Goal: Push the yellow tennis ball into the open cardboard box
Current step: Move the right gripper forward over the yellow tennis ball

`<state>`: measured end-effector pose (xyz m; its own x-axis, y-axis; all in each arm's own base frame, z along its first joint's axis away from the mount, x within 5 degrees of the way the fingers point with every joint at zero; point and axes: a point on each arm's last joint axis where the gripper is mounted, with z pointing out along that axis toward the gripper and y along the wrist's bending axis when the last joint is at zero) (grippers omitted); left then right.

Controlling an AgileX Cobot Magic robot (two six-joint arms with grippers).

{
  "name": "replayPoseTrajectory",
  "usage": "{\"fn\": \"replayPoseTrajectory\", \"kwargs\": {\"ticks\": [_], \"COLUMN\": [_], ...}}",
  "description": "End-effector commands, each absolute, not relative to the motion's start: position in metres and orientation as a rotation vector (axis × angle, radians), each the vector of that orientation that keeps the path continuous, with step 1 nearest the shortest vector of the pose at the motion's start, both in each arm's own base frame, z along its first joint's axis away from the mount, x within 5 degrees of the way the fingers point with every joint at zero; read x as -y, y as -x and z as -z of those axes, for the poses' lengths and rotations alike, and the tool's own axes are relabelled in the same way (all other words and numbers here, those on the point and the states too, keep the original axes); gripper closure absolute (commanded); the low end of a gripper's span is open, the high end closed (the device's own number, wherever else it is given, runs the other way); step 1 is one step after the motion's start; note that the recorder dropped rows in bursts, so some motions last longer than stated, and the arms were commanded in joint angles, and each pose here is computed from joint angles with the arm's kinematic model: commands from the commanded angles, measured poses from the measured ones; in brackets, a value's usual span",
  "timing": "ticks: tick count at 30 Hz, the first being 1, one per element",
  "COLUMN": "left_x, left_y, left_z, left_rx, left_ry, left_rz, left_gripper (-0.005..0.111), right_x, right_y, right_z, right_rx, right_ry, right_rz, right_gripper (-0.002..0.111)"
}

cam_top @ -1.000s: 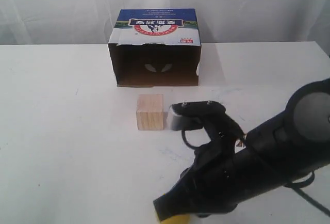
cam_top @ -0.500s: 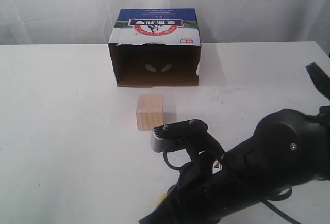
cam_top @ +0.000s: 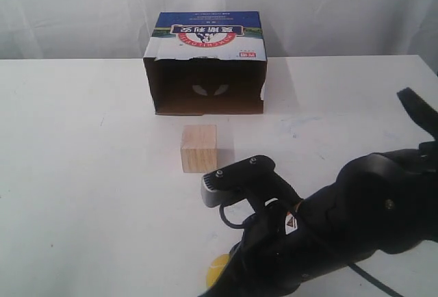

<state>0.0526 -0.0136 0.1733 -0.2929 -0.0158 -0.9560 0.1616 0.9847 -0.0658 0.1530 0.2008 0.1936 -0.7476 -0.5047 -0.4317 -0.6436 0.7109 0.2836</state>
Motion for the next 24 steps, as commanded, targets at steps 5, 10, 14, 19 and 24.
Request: {"fn": "replayPoseTrajectory", "kwargs": {"ticks": [5, 10, 14, 19, 24], "left_x": [0.0142, 0.0142, 0.0142, 0.0142, 0.0142], "left_y": [-0.0523, -0.0523, -0.0523, -0.0523, -0.0523], "left_z": [-0.1726, -0.1726, -0.1726, -0.1726, -0.1726], "left_rx": [-1.862, -1.862, -1.862, -1.862, -1.862], "left_ry": [-0.103, -0.103, -0.103, -0.103, -0.103], "left_rz": [0.188, 0.188, 0.188, 0.188, 0.188], "left_gripper": [0.107, 0.107, 0.107, 0.107, 0.107], "right_x": [-0.1996, -0.1996, -0.1993, -0.1993, -0.2012], "right_y": [-0.1559, -0.1560, -0.1551, -0.1550, -0.1579], "right_z": [-0.1925, -0.1925, -0.1922, -0.1922, -0.1874], "right_rx": [-2.560, -2.559, -2.569, -2.570, -2.565], "right_ry": [0.917, 0.917, 0.923, 0.921, 0.925], "right_rz": [-0.565, -0.565, -0.566, -0.567, -0.553], "right_gripper": [0.108, 0.108, 0.108, 0.108, 0.108]}}
